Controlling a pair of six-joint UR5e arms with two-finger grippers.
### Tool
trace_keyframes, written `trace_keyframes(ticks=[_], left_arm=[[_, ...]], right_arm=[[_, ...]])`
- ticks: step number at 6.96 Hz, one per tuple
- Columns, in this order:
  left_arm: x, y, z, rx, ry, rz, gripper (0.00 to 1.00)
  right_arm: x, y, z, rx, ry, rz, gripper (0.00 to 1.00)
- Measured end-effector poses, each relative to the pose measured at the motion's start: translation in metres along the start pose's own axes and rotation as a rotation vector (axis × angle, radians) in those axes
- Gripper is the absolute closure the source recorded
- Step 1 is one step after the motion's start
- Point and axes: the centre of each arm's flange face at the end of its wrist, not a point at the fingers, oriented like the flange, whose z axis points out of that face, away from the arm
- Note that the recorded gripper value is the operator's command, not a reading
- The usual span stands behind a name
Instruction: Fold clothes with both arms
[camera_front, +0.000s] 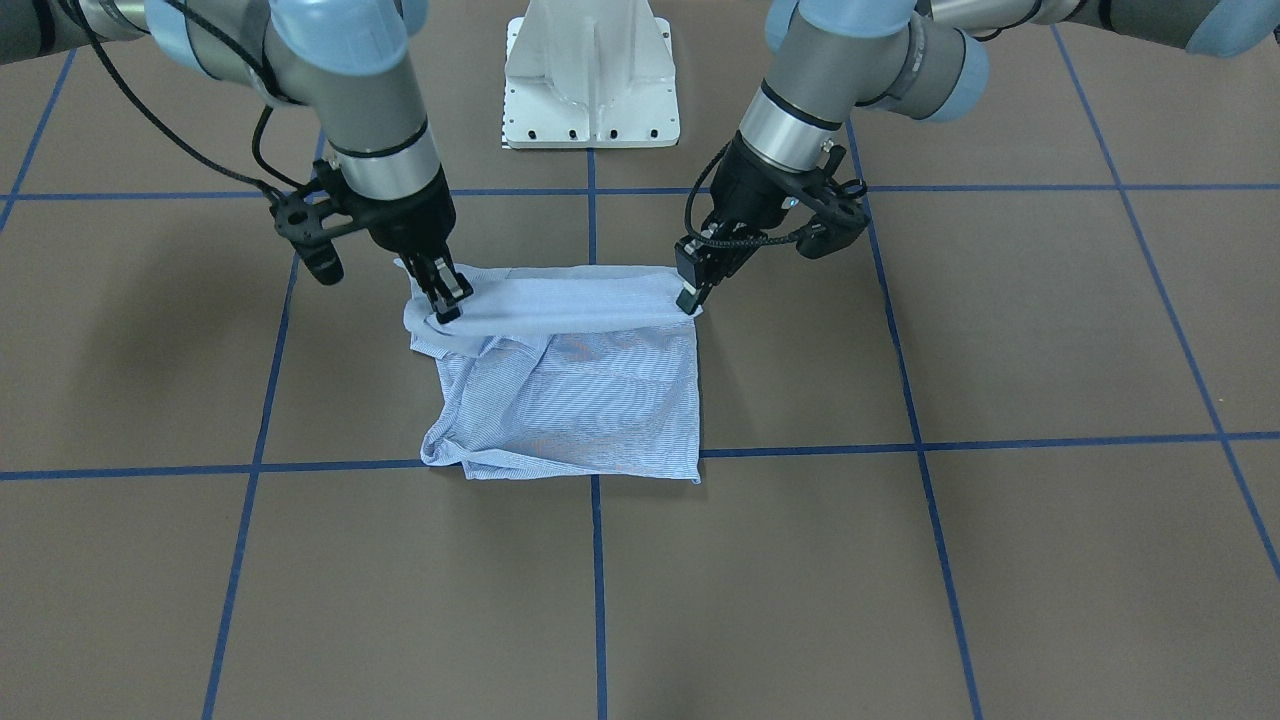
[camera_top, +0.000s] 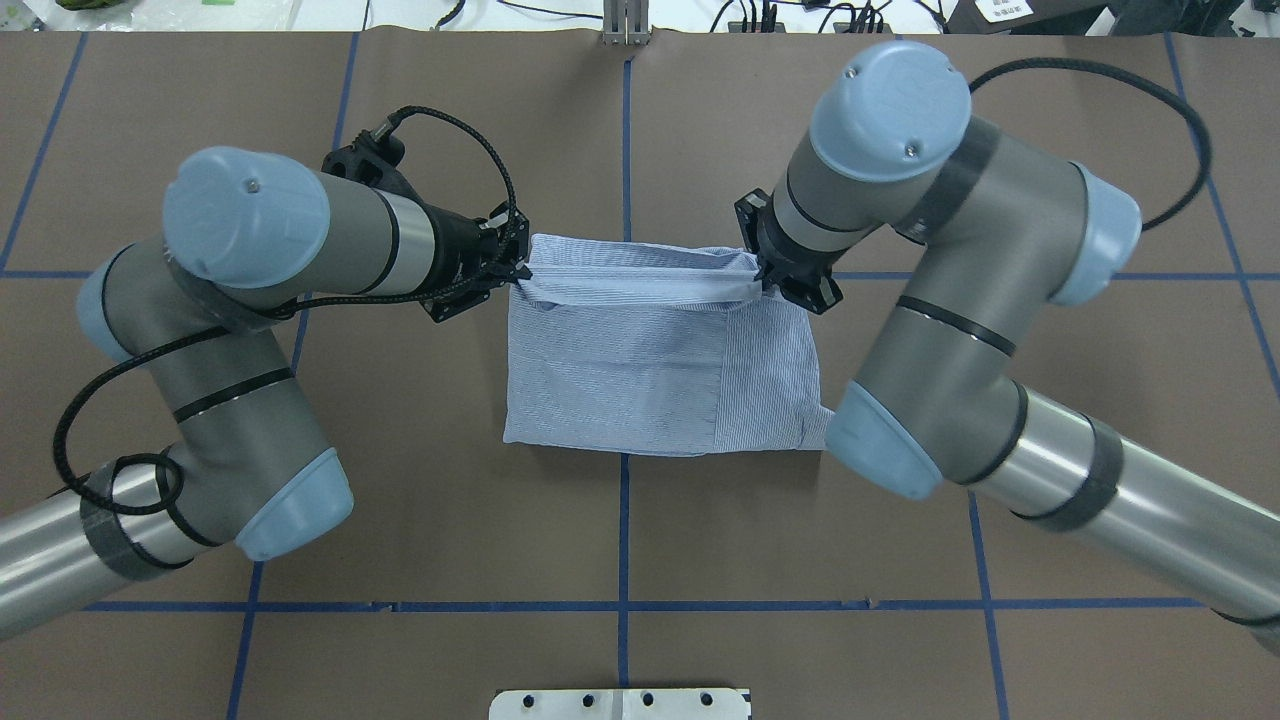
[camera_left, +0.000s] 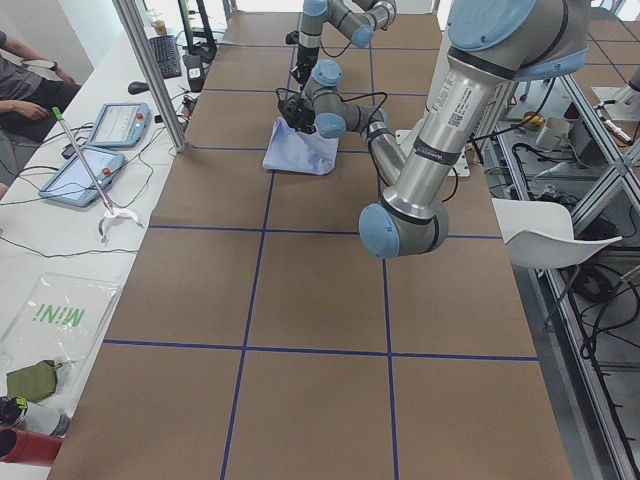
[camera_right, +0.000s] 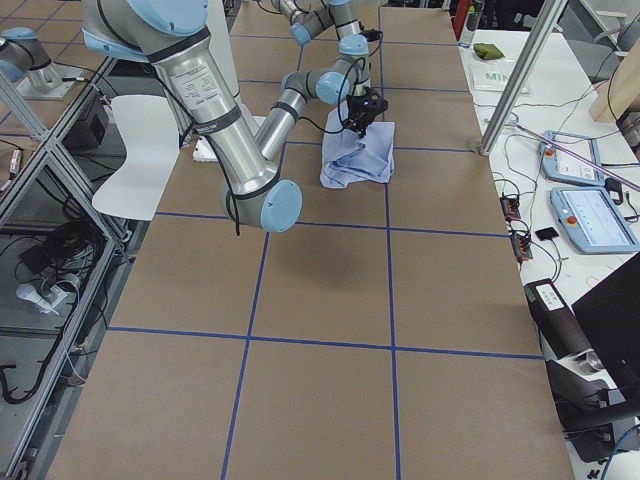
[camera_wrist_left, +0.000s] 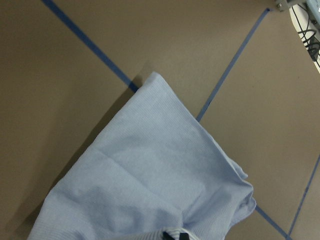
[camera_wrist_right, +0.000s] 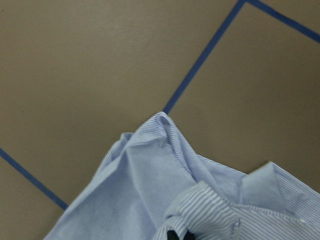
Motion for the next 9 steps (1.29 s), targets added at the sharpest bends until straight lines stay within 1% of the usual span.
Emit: trace_keyframes(ticks=[2,3,4,5,6,7,8,9], left_arm=[[0.009,-0.035,0.046,0.035,0.001,0.01,1.0],[0.019,-0.052,0.073,0.053,-0.003,0.02,0.36],[0.022,-0.071,0.099,0.072,-0.014,0.058,0.2],[0.019,-0.094,0.114,0.092,-0.018,0.105,0.2],[0.019,-0.12,0.112,0.115,-0.012,0.138,0.2],[0.023,-0.143,0.103,0.126,-0.004,0.152,0.2],[0.027,-0.161,0.091,0.117,-0.002,0.165,0.2],[0.028,-0.179,0.078,0.086,-0.004,0.184,0.2]], right_arm=[[-0.053,-0.026,0.039,-0.002,0.021,-0.04,1.0],[-0.064,-0.035,0.056,0.005,0.041,-0.076,0.01],[-0.074,-0.042,0.075,0.007,0.05,-0.127,0.0],[-0.085,-0.052,0.094,0.006,0.039,-0.194,0.0],[-0.096,-0.075,0.095,-0.006,0.022,-0.253,0.0],[-0.105,-0.11,0.082,-0.03,0.011,-0.295,0.0],[-0.105,-0.139,0.073,-0.041,0.007,-0.326,0.0],[-0.1,-0.165,0.069,-0.037,0.009,-0.361,0.0]])
